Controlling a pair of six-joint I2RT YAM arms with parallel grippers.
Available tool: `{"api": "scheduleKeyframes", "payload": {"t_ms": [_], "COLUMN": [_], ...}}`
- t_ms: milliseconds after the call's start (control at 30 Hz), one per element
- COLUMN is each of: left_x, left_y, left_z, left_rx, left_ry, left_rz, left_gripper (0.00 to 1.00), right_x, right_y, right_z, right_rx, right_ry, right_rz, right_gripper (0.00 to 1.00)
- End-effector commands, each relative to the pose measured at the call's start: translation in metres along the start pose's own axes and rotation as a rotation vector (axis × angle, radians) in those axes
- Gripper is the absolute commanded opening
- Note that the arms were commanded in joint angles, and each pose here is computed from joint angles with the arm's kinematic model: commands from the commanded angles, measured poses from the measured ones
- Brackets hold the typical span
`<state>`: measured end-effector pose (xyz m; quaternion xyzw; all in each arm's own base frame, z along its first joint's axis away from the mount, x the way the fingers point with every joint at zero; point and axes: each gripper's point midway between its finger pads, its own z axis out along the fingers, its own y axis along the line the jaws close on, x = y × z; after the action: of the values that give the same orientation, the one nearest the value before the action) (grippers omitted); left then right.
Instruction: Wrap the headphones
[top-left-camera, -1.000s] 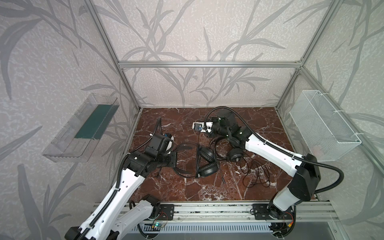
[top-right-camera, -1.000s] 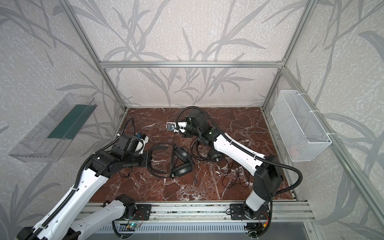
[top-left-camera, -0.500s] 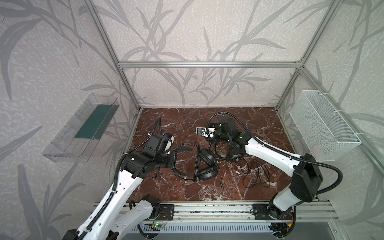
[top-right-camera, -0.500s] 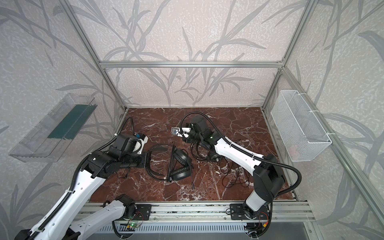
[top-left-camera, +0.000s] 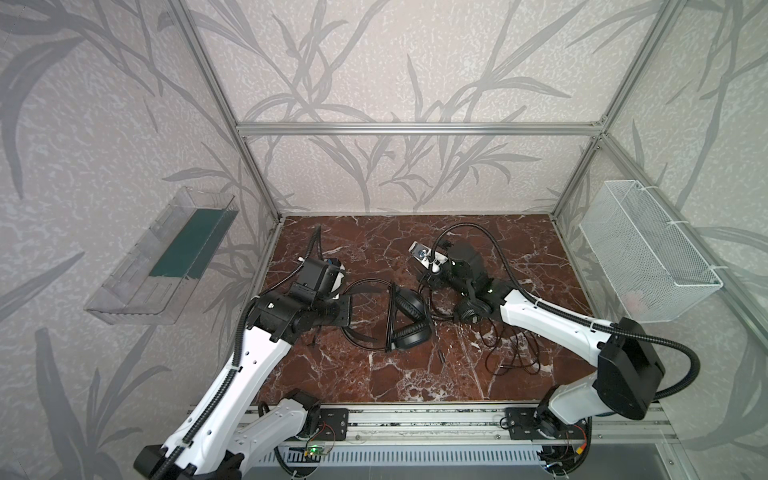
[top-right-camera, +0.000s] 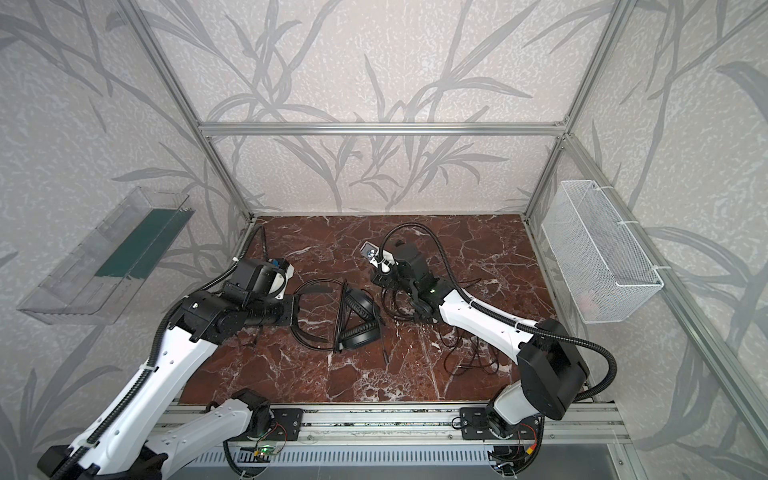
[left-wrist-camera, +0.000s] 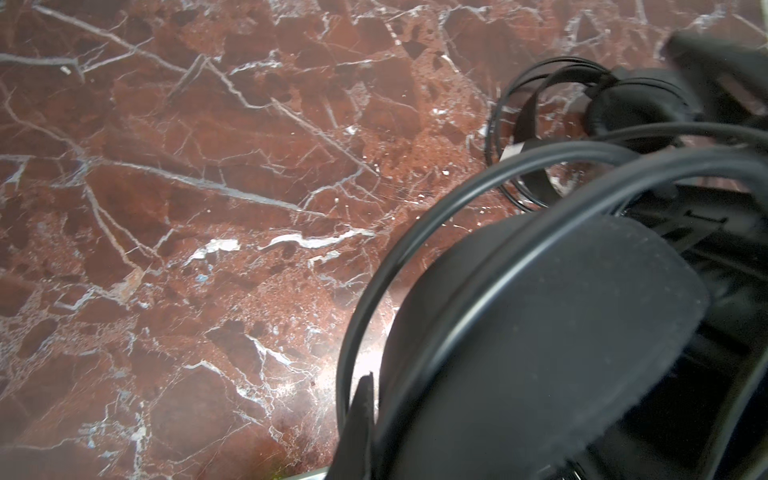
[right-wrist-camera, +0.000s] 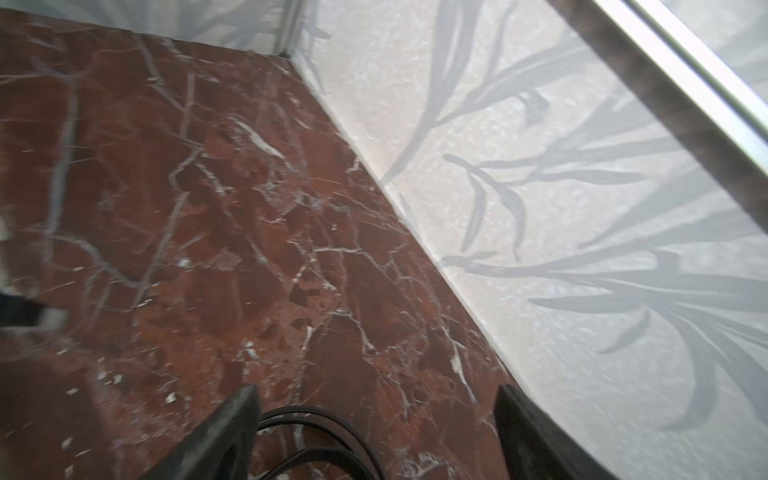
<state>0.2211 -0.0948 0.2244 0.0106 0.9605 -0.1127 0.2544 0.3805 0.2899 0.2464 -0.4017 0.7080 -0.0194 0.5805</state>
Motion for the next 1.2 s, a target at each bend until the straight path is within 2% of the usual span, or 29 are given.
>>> {"api": "scheduleKeyframes", "payload": {"t_ms": [0, 100, 200, 467, 733, 833, 900, 1167], "left_x": [-0.034, -0.046, -0.059, -0.099, -0.142, -0.151, -0.156, -0.172], "left_y": [0.002, 0.007, 0.011, 0.018, 0.016, 0.015, 0.014, 0.039], "left_z": [-0.002, 0.007, 0.019, 0.06, 0.102, 0.117, 0.127, 0.166], "left_rx": [0.003, 0.008, -0.003, -0.059, -0.041, -0.016, -0.014, -0.045], "left_ry": [-0.103, -0.117, -0.119, -0.123, -0.119, -0.074, -0.063, -0.039], "left_rz": [-0.081, -0.134, -0.163, -0.187, -0.204, -0.239, -0.222, -0.215], "left_gripper": [0.0, 0.0, 0.0, 0.0, 0.0, 0.0, 0.0, 0.0], "right_x": [0.007, 0.021, 0.027, 0.048, 0.086, 0.098, 0.104, 0.116], "right_y": [-0.071, -0.098, -0.114, -0.099, -0.071, -0.063, -0.059, -0.043], "right_z": [-0.022, -0.047, -0.072, -0.109, -0.112, -0.113, -0.114, -0.11], "right_rx": [0.336, 0.426, 0.467, 0.395, 0.349, 0.337, 0.332, 0.284], "right_ry": [0.03, -0.003, -0.063, -0.08, -0.054, -0.04, -0.039, -0.067], "right_rz": [0.268, 0.475, 0.614, 0.771, 0.808, 0.813, 0.813, 0.828], "right_gripper": [0.99, 0.99, 0.99, 0.99, 0.99, 0.99, 0.99, 0.99]}}
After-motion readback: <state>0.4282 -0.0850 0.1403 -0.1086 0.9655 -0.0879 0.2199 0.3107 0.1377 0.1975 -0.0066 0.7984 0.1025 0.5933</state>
